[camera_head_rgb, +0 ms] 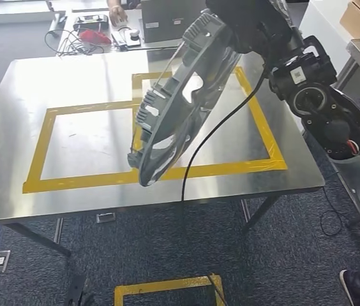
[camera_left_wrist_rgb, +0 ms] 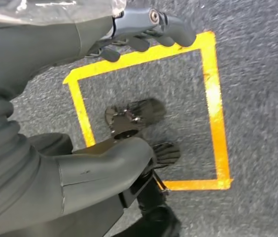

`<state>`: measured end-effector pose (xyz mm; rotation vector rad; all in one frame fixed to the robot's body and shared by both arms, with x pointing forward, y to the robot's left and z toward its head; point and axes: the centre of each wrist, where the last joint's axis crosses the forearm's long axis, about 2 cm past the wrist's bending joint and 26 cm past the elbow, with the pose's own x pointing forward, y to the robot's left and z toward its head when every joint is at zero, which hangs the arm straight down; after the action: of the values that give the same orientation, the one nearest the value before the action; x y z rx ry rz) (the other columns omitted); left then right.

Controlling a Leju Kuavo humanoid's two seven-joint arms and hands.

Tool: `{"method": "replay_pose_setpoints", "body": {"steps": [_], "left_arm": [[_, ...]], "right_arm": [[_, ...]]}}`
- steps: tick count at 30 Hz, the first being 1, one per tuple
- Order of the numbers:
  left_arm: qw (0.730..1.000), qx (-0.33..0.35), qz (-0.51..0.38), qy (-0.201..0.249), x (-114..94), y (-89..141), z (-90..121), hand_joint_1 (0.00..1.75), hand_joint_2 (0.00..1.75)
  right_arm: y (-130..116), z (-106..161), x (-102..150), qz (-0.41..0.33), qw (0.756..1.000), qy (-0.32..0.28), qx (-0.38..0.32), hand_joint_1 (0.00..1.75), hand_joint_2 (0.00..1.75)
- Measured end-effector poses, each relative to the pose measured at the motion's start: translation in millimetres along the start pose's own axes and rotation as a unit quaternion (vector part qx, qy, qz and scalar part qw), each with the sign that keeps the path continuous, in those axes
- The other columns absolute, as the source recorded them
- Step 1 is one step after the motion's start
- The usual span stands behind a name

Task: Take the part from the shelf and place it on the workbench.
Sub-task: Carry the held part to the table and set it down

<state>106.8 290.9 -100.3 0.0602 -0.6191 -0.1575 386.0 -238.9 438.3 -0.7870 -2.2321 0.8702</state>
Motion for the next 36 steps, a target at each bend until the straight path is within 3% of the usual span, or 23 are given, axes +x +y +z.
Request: {"method": "replay_pose_setpoints", "body": {"steps": [36], "left_arm": [[1.000, -0.023, -0.014, -0.004, 13.0, -4.0, -4.7, 0.00, 1.75]], "right_arm": [[-5.1, 3.1, -6.3, 0.010, 1.000, 0.010, -0.008, 1.75, 1.75]]}}
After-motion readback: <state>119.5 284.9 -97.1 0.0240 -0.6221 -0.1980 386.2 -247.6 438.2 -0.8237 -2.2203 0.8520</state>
